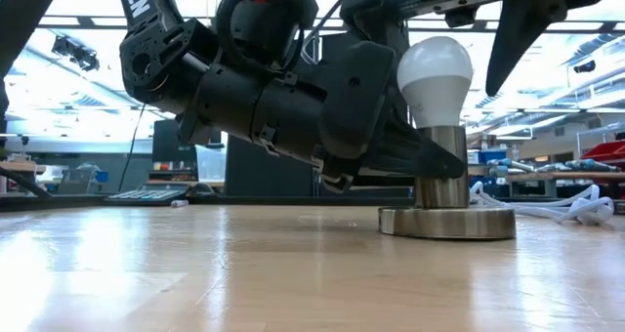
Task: Screw lightbulb
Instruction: Insert the lightbulb into the lamp socket
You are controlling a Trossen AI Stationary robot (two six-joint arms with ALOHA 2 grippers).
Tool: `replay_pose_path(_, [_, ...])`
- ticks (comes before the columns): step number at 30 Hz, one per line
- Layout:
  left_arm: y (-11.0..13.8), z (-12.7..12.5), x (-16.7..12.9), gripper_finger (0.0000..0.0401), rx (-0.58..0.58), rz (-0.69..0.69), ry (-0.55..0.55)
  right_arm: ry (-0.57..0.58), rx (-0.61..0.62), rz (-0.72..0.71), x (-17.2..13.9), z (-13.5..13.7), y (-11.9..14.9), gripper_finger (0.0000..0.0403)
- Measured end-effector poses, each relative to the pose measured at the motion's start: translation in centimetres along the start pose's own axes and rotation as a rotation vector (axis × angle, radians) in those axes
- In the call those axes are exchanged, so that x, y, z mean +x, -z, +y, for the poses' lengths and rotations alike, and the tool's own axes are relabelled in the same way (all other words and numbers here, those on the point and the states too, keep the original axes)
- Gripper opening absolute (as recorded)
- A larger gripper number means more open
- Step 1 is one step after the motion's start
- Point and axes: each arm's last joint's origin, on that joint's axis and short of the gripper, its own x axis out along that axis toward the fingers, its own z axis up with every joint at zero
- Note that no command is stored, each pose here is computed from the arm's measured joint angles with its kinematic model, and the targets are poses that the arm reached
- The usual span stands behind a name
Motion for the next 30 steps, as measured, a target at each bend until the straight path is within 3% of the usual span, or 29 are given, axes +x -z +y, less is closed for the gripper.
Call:
replay_pose_path(25, [0.0,-0.1,0.0,0.0188,-0.01,-0.005,0.02,-0.007,-0.065,0.02,1.7,-0.5,0.4,0.0283])
replay_pose_path(30, [-0.1,-0.1,0.1,0.0188,-0.009,-0.005,0.02,-0.007,0.04,0.026,1.5,-0.5,0.5,0.0249])
